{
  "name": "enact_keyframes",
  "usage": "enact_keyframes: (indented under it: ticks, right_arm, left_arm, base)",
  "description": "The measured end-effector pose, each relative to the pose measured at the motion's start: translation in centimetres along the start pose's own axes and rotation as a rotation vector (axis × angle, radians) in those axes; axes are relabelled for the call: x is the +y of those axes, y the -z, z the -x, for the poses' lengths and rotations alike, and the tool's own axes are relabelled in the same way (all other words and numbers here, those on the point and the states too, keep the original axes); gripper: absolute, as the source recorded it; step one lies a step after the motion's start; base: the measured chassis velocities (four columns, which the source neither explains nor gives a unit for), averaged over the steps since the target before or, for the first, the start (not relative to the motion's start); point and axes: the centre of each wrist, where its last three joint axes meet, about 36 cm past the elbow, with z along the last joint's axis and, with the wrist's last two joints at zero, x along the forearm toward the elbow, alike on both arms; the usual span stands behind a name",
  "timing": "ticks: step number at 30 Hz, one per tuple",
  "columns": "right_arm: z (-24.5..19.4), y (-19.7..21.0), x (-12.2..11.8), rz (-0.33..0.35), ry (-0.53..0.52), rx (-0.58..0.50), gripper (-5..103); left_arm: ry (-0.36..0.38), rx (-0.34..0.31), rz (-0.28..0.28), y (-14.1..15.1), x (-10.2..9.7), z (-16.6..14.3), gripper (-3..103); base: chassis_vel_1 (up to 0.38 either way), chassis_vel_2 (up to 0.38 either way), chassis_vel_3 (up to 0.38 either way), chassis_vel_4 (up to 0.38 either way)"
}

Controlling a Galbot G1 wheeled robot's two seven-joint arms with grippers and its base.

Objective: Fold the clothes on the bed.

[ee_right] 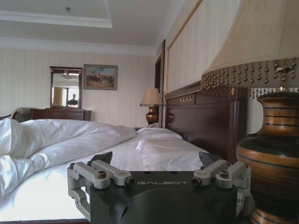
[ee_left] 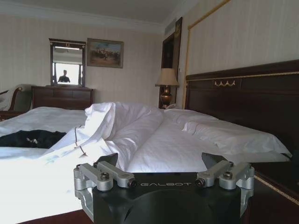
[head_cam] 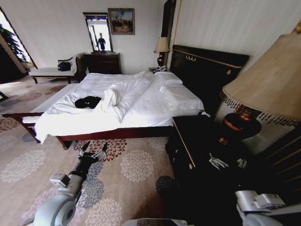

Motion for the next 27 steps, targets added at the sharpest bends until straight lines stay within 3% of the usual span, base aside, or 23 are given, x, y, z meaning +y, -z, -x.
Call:
enact_keyframes:
  ticks: [4, 14, 27]
  right_arm:
    - [1.3, -0.4, -0.7, -0.066, 0.064, 0.002, 100]
    - [2.2, 0.0, -1.2, -0.024, 0.053, -0.004, 100]
    - [1.8, 0.1, -0.9, -0.058, 0.068, -0.002, 100]
  left_arm:
    - [-0.01, 0.018, 0.009, 0.0, -0.1, -0.5, 100]
    - [0.004, 0.002, -0.005, 0.1, -0.4, -0.5, 100]
    - [0.006, 0.002, -0.016, -0.1, -0.4, -0.4, 100]
  base:
    - [0.0, 0.0, 0.0, 0.0]
    - [0.0, 0.0, 0.0, 0.0]
    - [0.0, 0.0, 0.0, 0.0]
